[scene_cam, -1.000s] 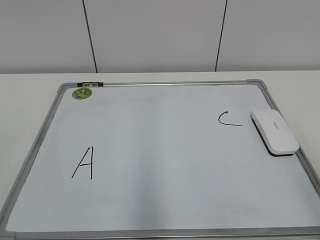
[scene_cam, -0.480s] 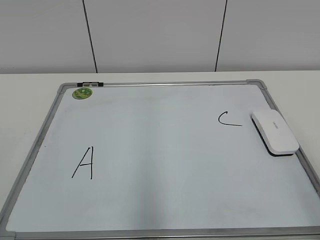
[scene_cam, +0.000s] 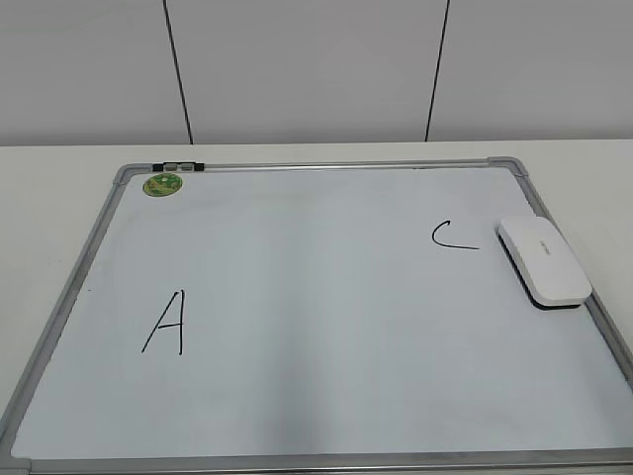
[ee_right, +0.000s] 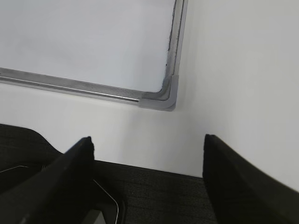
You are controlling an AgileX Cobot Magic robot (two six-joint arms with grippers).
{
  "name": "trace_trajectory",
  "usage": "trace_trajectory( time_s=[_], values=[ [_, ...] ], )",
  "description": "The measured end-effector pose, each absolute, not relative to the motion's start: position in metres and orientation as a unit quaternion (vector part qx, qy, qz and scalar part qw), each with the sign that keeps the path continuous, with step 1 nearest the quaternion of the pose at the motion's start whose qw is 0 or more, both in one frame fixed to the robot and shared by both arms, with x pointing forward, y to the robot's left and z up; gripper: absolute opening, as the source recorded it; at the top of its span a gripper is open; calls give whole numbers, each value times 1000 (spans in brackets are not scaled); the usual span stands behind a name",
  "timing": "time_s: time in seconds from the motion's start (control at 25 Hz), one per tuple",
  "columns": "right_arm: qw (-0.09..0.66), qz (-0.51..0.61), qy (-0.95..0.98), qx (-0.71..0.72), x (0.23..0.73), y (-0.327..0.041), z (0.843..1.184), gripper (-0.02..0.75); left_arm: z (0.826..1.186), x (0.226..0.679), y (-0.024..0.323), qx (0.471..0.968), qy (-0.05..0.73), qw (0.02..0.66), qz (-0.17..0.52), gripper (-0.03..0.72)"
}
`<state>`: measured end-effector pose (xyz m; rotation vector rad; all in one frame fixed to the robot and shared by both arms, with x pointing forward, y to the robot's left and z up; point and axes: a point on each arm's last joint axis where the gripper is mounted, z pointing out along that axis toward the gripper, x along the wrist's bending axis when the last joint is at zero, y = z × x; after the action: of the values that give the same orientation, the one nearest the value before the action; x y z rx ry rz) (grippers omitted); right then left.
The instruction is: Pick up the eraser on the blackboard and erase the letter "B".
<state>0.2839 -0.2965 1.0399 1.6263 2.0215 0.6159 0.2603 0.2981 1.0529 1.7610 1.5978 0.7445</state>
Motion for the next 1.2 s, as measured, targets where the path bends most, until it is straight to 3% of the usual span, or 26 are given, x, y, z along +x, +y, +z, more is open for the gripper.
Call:
trace_trajectory(
  time_s=[0.28,0.88,1.2],
  values=[
    [245,232,727,598,280,-298,1041,537,1054,255,299,662,606,328,295,353],
    [369,321,616,619,230,-308,1046,536,1054,233,300,609,613,358,355,283],
    [374,323,612,617,228,-309,1046,535,1054,233,300,608,612,359,356,254]
  ],
)
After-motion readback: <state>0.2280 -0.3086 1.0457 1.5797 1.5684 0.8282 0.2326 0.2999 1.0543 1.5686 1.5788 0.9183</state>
